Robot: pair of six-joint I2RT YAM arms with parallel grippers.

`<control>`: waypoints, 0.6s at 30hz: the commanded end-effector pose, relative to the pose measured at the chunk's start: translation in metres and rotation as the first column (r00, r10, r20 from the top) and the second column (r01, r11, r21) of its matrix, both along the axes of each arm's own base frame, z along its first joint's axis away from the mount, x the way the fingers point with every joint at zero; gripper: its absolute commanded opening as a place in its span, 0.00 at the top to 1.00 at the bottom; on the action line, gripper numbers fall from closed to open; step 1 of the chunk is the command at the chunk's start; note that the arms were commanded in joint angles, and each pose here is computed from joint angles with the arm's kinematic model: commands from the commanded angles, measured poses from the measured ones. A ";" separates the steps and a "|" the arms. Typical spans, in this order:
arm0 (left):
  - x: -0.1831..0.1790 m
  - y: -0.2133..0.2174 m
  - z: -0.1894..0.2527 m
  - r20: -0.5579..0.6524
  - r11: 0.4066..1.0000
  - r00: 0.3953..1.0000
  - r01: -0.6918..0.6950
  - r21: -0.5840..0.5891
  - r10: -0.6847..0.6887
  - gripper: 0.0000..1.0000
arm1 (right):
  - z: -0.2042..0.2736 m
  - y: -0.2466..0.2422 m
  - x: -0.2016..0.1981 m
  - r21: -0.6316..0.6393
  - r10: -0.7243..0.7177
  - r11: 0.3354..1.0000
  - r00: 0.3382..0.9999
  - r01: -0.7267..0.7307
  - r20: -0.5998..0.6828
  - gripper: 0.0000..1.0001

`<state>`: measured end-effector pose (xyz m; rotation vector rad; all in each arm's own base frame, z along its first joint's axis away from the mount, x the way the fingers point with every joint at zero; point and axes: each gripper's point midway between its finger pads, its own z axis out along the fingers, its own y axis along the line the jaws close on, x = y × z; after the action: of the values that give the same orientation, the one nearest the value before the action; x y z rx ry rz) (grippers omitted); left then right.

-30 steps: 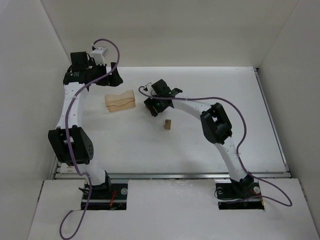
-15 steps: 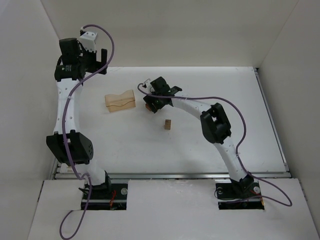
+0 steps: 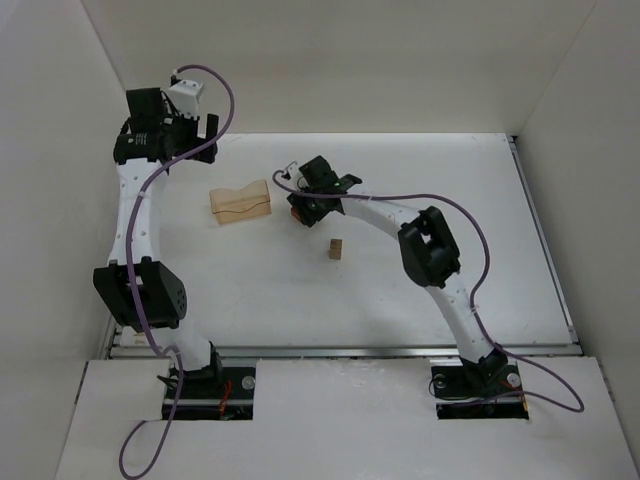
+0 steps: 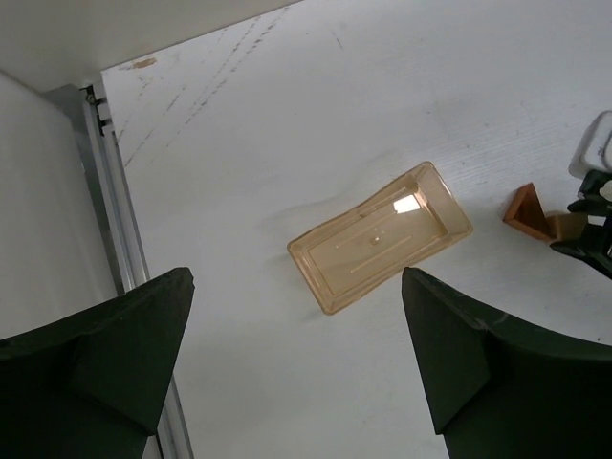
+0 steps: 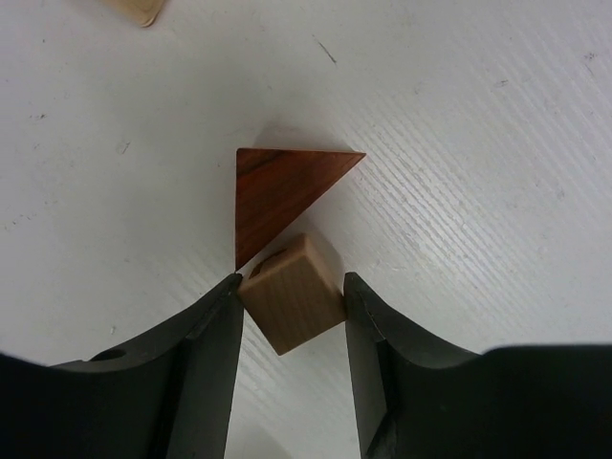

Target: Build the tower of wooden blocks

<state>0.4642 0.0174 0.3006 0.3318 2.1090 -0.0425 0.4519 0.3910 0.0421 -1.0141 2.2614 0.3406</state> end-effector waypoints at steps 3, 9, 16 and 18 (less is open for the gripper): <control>-0.020 -0.031 0.001 -0.025 0.979 0.980 0.200 0.050 -0.199 0.15 | 0.053 0.000 -0.013 0.072 0.022 0.997 0.997 -0.027 0.069 1.00; -0.037 -0.083 -0.015 -0.111 0.935 0.931 0.353 0.042 -0.347 0.15 | 0.185 -0.036 -0.047 0.408 -0.117 0.906 0.861 -0.112 0.494 1.00; -0.055 -0.194 0.021 -0.048 0.822 0.821 0.566 -0.068 -0.569 0.12 | 0.283 -0.065 -0.101 0.549 -0.211 0.747 0.651 -0.374 0.730 1.00; -0.073 -0.231 0.029 -0.044 0.769 0.769 0.635 -0.074 -0.638 0.12 | 0.298 -0.074 -0.114 0.561 -0.245 0.713 0.601 -0.420 0.761 1.00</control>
<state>0.4202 -0.1699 0.2994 0.9338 2.0482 -0.3973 0.3552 0.3201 0.2938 -0.6857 1.3006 0.5506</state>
